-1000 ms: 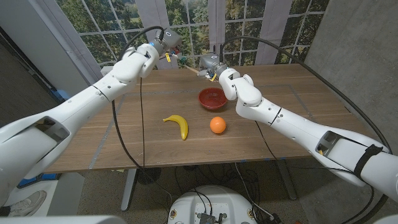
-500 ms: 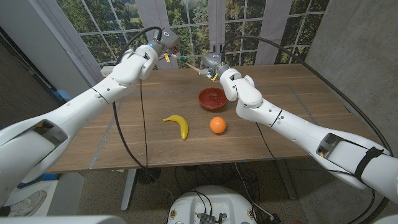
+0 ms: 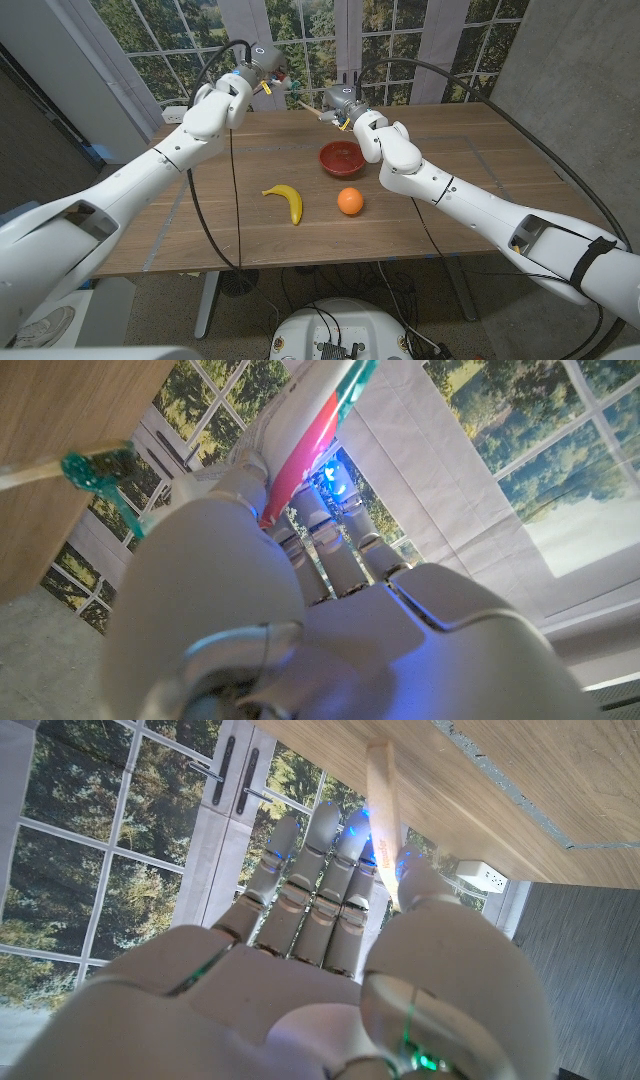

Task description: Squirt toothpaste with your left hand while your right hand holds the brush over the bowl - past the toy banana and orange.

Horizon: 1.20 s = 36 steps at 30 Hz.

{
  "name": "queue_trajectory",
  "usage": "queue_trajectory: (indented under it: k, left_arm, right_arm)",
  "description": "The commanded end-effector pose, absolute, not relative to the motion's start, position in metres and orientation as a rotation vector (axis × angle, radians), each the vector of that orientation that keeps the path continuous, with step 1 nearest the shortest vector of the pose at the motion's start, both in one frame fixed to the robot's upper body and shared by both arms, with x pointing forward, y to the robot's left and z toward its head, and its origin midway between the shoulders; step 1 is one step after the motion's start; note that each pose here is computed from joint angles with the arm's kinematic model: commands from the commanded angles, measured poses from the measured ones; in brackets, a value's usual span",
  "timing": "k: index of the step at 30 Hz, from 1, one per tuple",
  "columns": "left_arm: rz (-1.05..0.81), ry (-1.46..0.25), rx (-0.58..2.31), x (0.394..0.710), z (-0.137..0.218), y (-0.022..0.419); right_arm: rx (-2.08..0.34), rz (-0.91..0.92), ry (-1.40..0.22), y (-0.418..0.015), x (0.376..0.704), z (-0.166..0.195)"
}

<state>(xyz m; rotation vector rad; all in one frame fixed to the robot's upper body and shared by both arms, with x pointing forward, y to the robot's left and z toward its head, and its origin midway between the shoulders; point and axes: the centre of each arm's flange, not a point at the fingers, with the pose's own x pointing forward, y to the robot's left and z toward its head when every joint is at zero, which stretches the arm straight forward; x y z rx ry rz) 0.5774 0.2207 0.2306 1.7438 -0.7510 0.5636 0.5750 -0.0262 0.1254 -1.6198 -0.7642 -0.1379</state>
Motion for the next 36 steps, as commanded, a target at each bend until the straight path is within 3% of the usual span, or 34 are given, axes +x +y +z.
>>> queue_trajectory:
  k: [1, 17, 36]
  left_arm:
    - [0.431, -0.667, 1.44, 0.586, 0.23, 0.236]
    - [0.15, -0.522, 0.99, 0.607, 0.224, 0.263]
    - [-0.026, -0.487, 0.782, 0.61, 0.221, 0.272]
  right_arm:
    - [-1.614, -0.136, -0.761, -0.026, 0.577, 0.127]
    - [-1.609, -0.129, -0.752, -0.029, 0.58, 0.128]
    - [-1.605, -0.142, -0.757, -0.033, 0.577, 0.127]
